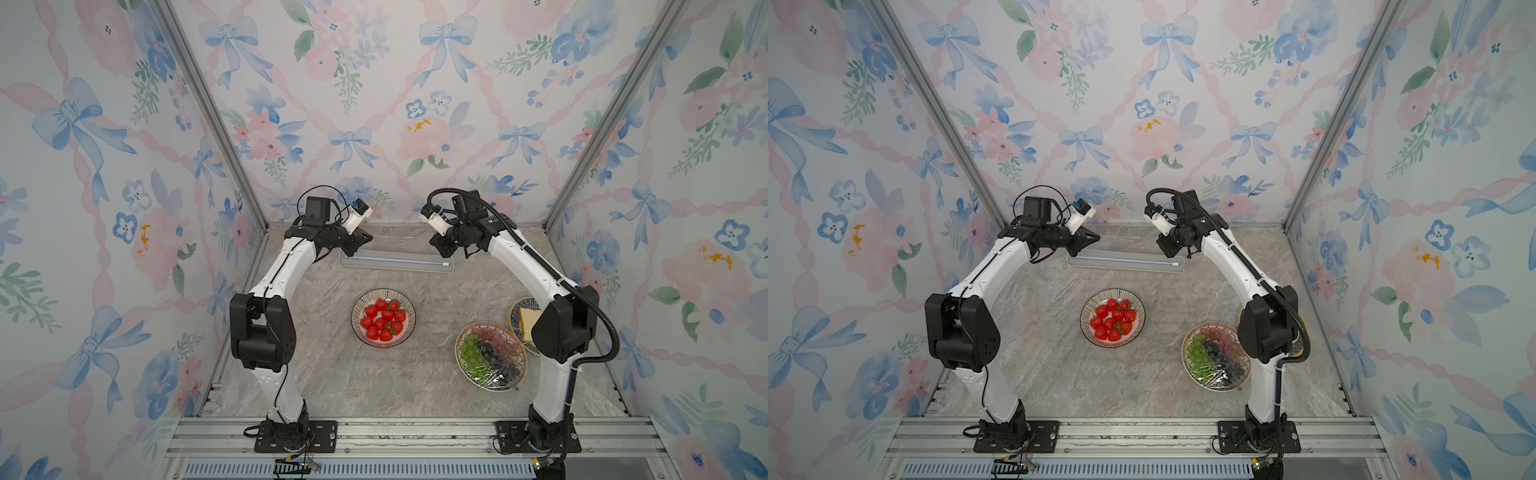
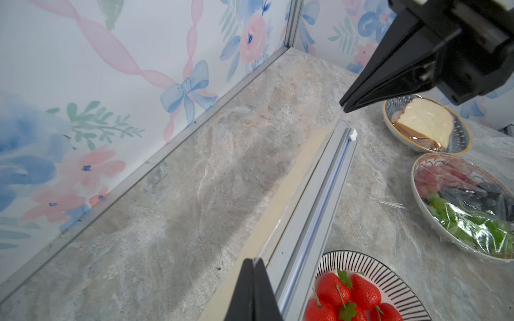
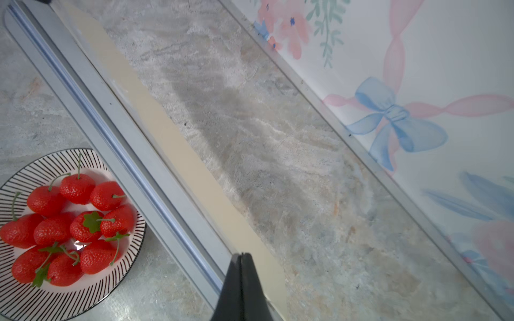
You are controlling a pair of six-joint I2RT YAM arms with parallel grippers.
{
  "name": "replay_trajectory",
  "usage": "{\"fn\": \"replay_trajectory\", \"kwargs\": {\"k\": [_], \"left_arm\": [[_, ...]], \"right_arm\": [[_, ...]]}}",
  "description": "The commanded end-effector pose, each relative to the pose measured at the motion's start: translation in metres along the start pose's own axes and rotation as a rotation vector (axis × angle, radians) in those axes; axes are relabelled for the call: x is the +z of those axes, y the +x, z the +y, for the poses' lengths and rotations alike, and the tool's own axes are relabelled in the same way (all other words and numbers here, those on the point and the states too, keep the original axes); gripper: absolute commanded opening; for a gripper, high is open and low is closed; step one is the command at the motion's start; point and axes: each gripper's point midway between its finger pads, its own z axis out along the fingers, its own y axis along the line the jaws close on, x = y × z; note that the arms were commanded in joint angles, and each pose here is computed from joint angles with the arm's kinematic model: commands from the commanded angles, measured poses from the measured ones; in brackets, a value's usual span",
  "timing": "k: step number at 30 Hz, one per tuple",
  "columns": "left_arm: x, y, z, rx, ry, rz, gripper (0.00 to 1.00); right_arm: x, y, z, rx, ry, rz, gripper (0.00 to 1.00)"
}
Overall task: Wrap the plate with plastic wrap
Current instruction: Pull the plastic wrap from the plastic wrap cutting box.
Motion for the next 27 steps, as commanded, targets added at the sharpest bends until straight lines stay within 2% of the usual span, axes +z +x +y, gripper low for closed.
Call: {"fn": "replay_trajectory", "kwargs": {"k": [1,13,27], "left_arm": [[-0.031,-0.044,0.007,0.046,-0.087,-0.077,0.0],[-0.066,-0.102,0.024,0.073,-0.216,-0.17,0.0],[-0.091,-0.133,0.023,0.113,-0.278,-0.225,0.0]], "right_arm": [[-0.044,-0.04,-0.023,-0.015,0.134,-0.105,0.0],[-0.096,-0.099,-0.044,-0.031,0.278,-0.239,0.0],[-0.118,-0.13,-0.036,-0.076,0.326,-0.333,0.0]]}}
